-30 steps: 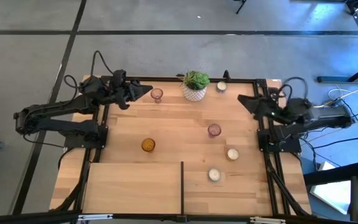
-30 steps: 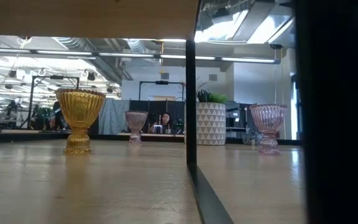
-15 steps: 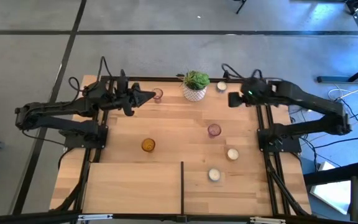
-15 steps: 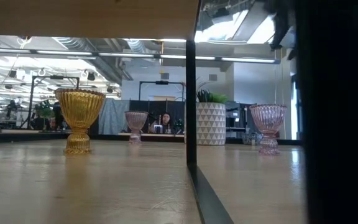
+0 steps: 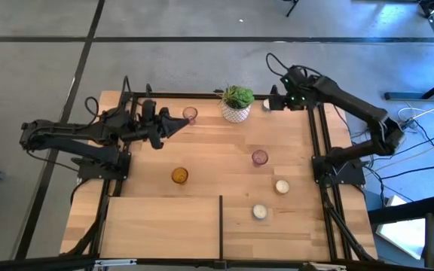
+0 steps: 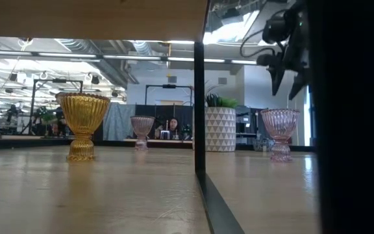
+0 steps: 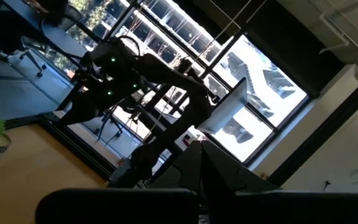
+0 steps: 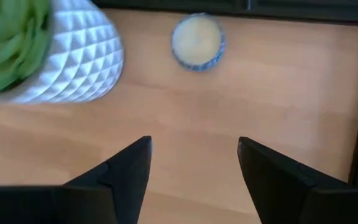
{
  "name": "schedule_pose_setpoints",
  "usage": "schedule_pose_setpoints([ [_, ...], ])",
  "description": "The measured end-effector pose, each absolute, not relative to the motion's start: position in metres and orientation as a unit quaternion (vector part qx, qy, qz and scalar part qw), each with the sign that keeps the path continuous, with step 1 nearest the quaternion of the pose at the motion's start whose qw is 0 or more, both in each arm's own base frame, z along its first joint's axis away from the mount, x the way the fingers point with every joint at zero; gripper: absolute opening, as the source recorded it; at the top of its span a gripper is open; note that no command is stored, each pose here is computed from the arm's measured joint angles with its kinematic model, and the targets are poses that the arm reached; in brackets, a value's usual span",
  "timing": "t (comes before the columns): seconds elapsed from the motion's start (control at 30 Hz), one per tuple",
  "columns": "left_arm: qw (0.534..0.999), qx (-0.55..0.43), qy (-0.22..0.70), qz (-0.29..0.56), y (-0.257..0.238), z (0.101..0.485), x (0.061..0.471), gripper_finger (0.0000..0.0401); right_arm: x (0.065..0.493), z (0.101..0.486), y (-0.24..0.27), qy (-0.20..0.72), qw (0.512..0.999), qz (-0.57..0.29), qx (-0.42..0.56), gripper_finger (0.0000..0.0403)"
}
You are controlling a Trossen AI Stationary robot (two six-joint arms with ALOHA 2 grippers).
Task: Pick & Place candle stick holders
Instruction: Put the top blue scented candle on the shelf
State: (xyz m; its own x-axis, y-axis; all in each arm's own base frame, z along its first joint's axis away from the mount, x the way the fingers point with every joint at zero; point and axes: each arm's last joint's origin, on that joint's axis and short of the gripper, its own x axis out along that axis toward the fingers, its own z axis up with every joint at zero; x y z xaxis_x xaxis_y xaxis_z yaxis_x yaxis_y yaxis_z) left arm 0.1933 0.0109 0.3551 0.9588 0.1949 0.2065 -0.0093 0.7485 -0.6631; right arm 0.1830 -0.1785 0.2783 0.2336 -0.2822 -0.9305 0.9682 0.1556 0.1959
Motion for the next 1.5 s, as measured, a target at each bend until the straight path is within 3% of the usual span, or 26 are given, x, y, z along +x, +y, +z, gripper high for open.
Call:
schedule_pose_setpoints([
  [0.43,0.924,-0.35,-0.119,0.094,0.014,0.35,0.194,0.0004,0.204,0.236,-0.216,0.402,0.631,-0.495,0.442,0.0235],
  [0.67,0.924,-0.35,-0.112,0.103,0.015,0.348,0.194,0.0004,0.197,0.22,-0.231,0.373,0.565,-0.544,0.495,0.021],
  [0.93,0.932,-0.326,-0.107,0.114,0.015,0.347,0.194,0.0004,0.201,0.233,-0.248,0.247,0.537,-0.584,0.556,0.0195],
  [1.13,0.941,-0.294,-0.105,0.128,0.014,0.347,0.194,0.0004,0.192,0.244,-0.276,0.205,0.481,-0.607,0.598,0.0195],
  [1.5,0.942,-0.292,-0.095,0.137,0.005,0.345,0.194,0.0004,0.209,0.25,-0.297,0.255,0.443,-0.62,0.595,0.0195],
])
